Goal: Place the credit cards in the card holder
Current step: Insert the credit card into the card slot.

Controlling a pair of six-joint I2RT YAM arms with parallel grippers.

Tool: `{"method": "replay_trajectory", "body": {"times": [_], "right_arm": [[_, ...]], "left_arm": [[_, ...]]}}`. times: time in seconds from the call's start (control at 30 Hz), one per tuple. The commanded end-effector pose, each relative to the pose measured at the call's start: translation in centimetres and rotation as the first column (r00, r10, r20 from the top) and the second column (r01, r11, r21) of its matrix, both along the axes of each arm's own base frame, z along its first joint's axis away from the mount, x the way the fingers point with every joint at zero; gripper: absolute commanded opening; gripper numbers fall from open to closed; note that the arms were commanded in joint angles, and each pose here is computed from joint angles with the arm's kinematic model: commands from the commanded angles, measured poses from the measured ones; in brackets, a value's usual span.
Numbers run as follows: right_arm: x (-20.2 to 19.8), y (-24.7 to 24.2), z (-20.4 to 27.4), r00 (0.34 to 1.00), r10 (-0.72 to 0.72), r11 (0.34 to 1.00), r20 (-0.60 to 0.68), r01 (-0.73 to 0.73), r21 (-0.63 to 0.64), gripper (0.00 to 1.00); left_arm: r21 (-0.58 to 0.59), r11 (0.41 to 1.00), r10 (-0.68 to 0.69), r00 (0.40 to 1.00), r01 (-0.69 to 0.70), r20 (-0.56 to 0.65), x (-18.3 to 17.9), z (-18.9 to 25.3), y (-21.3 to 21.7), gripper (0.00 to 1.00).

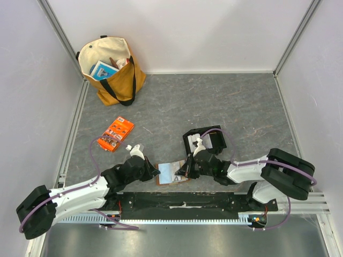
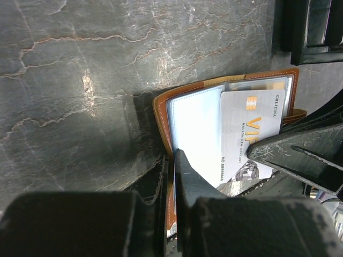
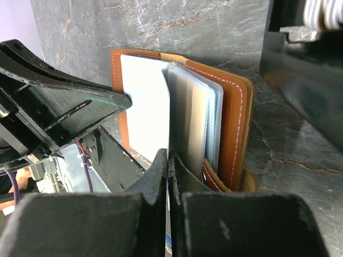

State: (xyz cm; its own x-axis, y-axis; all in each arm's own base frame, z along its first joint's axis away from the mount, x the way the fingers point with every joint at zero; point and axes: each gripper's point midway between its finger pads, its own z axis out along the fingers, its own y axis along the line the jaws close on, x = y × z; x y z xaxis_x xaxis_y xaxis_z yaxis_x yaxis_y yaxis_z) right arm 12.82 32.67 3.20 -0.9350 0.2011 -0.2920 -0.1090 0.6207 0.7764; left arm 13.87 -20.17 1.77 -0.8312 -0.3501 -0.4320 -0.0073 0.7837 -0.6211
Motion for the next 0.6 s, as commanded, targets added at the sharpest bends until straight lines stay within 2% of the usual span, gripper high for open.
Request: {"method": "replay_trajectory", "body": {"times": [0.0, 0.4, 0.57], "right_arm": [[-2.5, -2.2, -3.2, 0.994, 0.06, 0.989, -0.093, -0.072, -0.128, 0.0], [-2.8, -0.6, -4.4, 0.985, 0.084, 0.991, -0.153, -0.099, -0.09, 0.0], [-2.5, -2.5, -4.2, 0.99, 0.001, 0.99, -0.144, -0.022, -0.142, 0.0]], "left_arm": [[0.067, 0.996, 0.053, 0.998, -0.051, -0.032, 0.0, -1.9, 1.8, 0.02], [0.002, 0.999, 0.033, 0.999, -0.033, -0.027, 0.1, -1.1, 0.6, 0.02], [0.017, 0.998, 0.053, 0.998, -0.053, -0.03, 0.2, -1.2, 1.1, 0.02]]}}
